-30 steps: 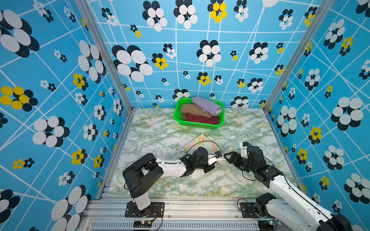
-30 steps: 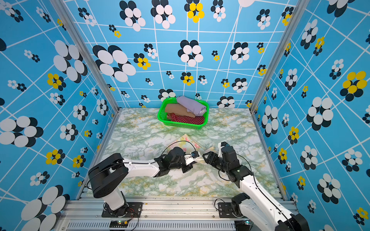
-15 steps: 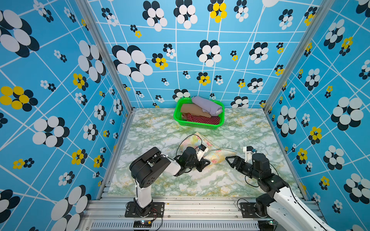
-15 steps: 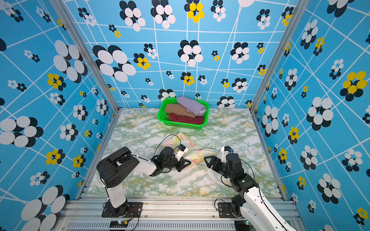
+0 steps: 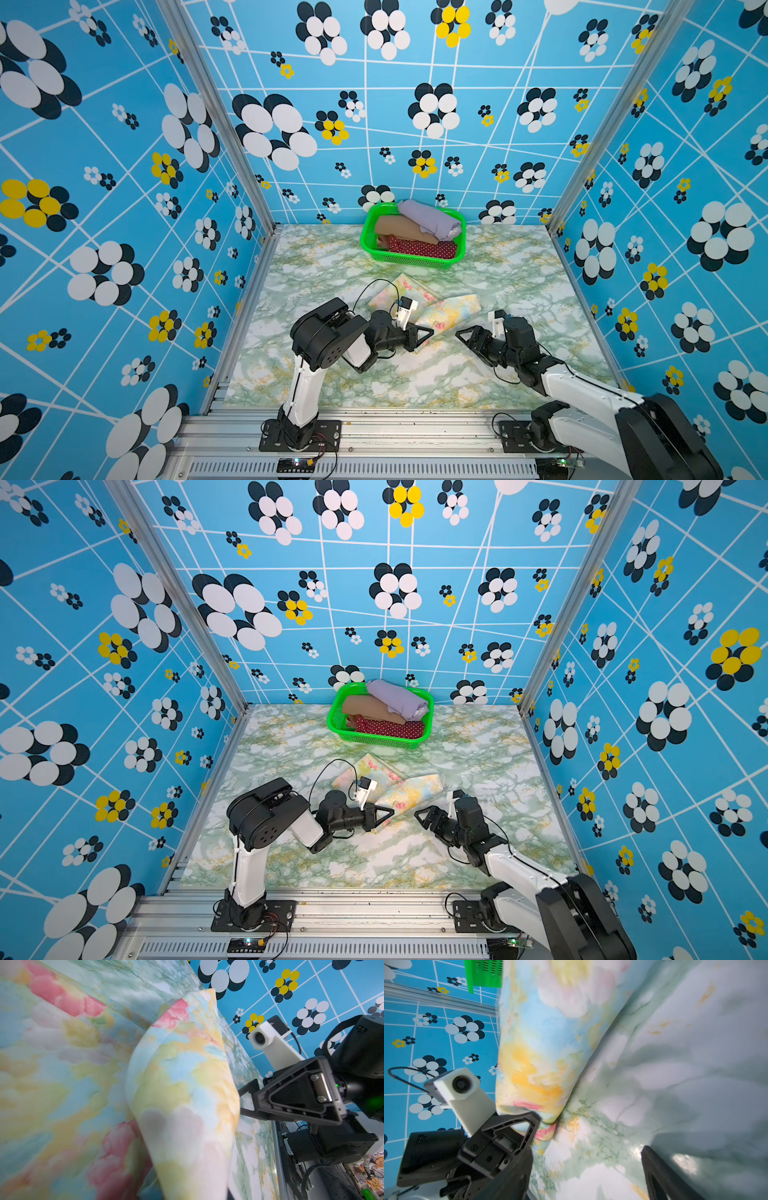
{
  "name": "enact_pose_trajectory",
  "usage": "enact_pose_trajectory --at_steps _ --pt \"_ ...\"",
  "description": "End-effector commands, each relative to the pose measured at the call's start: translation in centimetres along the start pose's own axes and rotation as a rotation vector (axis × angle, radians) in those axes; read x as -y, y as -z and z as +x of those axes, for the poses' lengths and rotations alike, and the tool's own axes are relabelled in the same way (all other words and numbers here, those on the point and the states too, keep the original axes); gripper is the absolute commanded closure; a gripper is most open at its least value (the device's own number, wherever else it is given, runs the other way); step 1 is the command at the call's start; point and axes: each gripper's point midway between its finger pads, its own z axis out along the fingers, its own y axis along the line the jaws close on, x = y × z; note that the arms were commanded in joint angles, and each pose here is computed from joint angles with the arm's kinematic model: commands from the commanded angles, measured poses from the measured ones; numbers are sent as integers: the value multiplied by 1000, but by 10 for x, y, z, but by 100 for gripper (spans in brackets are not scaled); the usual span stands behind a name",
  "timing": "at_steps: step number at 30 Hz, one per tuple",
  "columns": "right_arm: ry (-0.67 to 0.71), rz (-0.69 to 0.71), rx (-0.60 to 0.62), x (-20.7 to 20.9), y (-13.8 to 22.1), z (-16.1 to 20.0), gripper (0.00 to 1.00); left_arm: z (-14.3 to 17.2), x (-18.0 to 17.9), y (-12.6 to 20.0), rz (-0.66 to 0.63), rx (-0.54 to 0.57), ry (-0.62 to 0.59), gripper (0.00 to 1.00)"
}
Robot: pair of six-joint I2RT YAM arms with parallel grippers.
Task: Roll up the skirts
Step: Roll the skirt at the center of the board.
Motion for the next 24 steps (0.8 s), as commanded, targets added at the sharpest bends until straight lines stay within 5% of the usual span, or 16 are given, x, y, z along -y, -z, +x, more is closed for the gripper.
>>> enact_pose_trajectory --at_steps 1,9,14,17,20,24 --pt "-10 -143 70 -27 -13 -25 17 5 9 0 43 -4 -8 100" --pt "-86 -264 89 -32 -47 -46 27 7 7 -4 58 -21 -9 100" --pt "-93 -259 82 -29 -60 -50 62 13 5 -7 69 -41 -26 100" --pt "-80 -244 91 -30 -61 -53 98 10 13 -7 99 -43 -68 64" --pt "-61 -213 99 -30 -55 -54 100 -3 30 -1 114 -29 -168 1" --pt "-22 -154 98 -36 -38 -54 100 -14 42 5 -53 -39 -427 1"
